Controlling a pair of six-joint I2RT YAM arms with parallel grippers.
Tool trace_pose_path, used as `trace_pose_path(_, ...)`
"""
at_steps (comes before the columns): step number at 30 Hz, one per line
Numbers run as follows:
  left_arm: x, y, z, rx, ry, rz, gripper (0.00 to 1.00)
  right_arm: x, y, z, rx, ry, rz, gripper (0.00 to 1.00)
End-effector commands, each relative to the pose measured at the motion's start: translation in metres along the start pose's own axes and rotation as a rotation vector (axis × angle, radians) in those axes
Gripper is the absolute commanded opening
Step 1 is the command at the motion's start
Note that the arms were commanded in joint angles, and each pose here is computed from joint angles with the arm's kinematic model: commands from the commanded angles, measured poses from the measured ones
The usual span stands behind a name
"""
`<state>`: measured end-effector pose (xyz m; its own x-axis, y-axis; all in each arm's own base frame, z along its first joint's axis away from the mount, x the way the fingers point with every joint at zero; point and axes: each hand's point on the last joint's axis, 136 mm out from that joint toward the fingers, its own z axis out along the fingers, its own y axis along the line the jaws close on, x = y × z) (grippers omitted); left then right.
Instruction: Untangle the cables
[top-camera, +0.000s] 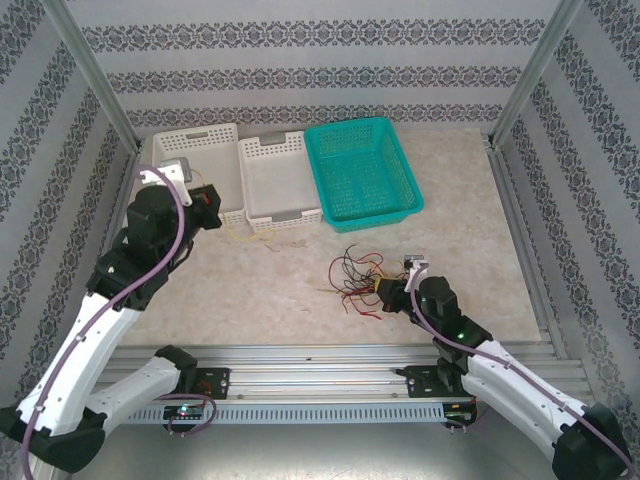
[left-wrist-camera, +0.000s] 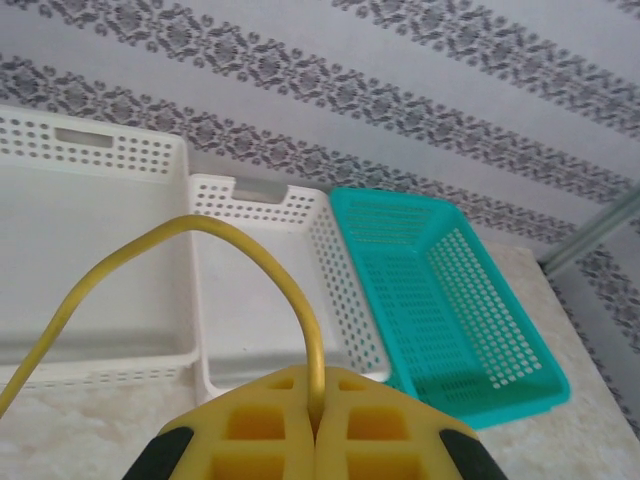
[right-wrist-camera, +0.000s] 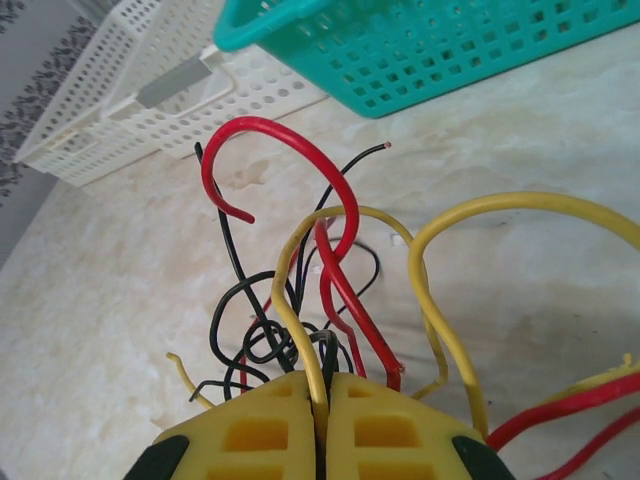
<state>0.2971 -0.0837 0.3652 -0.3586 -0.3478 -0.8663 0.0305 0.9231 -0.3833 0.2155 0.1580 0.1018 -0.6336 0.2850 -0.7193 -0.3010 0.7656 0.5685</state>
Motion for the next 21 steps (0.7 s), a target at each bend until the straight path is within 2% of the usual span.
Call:
trace_pose_path(1,-0.009,0.000,0.014,-0.002,0.013,0.025,0.00,0.002,0.008,-0.003,-0.055,0.005,-0.015,0.00)
trace_pose_path(7,-0.030,0.008,0.045,-0.069,-0.025,0.061,0.00,0.004,0.015,-0.010,-0.096,0.007,-0.033,0.00)
trace_pose_path(15,-0.069,0.077,0.070,-0.256,-0.111,-0.020,0.00,0.005,0.020,-0.019,-0.125,0.004,-0.048,0.00)
trace_pose_path(21,-0.083,0.106,0.094,-0.382,-0.132,0.065,0.00,0.006,0.020,-0.019,-0.126,0.014,-0.050,0.00)
